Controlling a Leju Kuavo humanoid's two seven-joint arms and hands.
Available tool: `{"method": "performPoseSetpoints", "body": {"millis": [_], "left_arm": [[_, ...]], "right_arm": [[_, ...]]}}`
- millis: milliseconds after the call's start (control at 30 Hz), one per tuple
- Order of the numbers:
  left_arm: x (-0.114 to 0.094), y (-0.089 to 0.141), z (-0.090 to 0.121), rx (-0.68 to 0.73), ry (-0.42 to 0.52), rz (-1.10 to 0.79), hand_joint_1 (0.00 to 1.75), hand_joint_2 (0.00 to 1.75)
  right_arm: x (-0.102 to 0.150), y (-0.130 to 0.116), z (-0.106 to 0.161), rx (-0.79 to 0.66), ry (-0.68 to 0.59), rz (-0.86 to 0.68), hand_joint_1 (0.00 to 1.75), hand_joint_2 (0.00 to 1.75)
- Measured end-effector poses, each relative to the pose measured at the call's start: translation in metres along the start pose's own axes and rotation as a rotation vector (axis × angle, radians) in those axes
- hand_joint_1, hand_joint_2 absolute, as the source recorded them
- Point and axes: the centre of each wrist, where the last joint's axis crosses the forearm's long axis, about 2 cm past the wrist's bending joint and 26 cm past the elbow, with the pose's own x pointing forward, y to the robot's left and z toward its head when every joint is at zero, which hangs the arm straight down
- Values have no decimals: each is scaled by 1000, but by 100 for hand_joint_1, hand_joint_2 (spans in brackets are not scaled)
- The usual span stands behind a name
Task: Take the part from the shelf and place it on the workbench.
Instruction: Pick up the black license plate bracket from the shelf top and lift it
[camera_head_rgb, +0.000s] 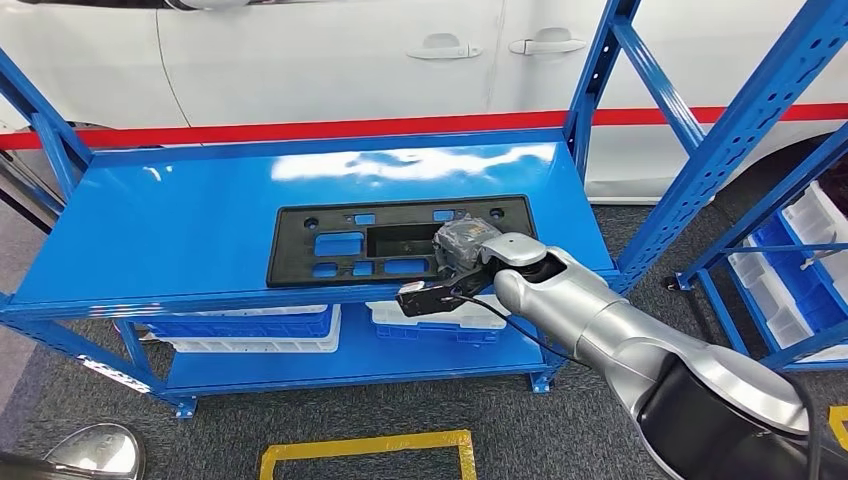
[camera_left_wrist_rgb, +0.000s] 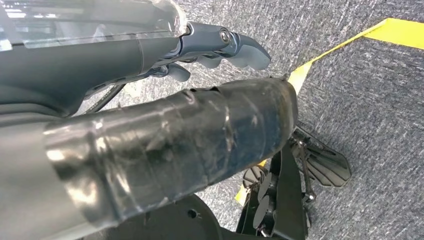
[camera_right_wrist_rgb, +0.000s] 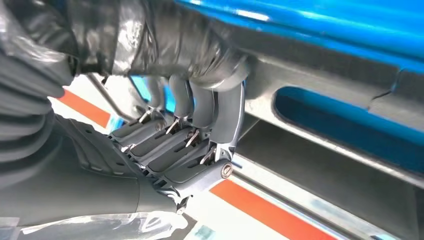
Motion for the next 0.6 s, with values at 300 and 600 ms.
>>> {"method": "performPoseSetpoints", "body": {"millis": [300,600], "left_arm": [[0,0,0,-7,4,-3,0,0],[0,0,0,-9,7,-5,0,0]], "right_arm": [[-1,0,1,21,-23,-14,0,0],[0,-2,1,6,-27,-13,0,0]]}}
